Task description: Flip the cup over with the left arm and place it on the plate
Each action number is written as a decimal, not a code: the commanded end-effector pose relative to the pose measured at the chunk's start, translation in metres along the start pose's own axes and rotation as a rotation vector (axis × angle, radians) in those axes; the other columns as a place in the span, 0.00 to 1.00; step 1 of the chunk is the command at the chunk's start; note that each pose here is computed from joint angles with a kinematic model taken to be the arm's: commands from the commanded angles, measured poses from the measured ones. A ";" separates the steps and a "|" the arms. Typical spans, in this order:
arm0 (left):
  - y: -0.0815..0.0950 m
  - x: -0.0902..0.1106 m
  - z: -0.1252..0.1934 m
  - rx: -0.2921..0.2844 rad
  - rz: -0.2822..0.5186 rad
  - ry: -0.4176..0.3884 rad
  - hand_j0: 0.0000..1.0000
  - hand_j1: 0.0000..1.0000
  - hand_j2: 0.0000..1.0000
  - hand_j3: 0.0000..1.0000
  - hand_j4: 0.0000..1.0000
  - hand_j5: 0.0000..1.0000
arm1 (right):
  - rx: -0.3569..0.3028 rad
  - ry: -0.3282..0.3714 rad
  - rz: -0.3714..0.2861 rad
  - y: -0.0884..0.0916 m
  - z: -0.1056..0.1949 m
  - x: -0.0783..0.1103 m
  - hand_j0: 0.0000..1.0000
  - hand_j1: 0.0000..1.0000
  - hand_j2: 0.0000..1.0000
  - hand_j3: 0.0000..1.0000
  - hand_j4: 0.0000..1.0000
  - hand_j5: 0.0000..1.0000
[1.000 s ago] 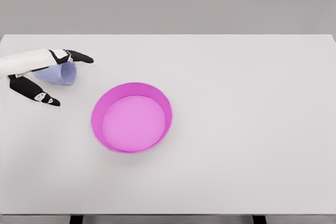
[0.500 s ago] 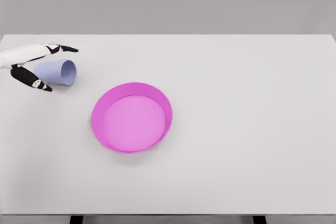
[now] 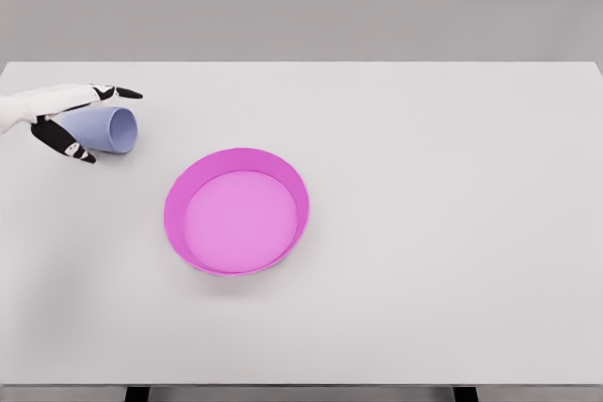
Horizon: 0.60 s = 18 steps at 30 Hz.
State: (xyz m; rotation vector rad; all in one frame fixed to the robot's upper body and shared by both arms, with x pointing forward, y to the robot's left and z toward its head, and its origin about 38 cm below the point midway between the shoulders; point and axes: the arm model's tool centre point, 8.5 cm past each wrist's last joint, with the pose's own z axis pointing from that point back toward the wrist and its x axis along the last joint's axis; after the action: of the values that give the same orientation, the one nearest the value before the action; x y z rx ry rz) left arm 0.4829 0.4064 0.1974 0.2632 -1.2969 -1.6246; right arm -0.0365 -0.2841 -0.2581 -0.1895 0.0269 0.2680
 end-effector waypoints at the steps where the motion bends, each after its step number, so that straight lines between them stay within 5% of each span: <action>1: -0.006 -0.008 -0.001 -0.011 0.013 0.028 1.00 1.00 1.00 1.00 1.00 1.00 | 0.000 0.000 0.000 0.000 0.000 0.000 1.00 1.00 1.00 1.00 1.00 1.00; 18: -0.010 -0.017 -0.020 -0.033 0.028 0.076 1.00 1.00 1.00 1.00 1.00 1.00 | 0.000 0.000 0.000 0.000 0.000 0.000 1.00 1.00 1.00 1.00 1.00 1.00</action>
State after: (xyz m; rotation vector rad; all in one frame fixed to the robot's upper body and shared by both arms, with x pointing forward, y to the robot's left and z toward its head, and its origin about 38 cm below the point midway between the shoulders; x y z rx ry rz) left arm 0.4988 0.4061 0.1752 0.2840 -1.2099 -1.6071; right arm -0.0364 -0.2841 -0.2581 -0.1895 0.0267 0.2680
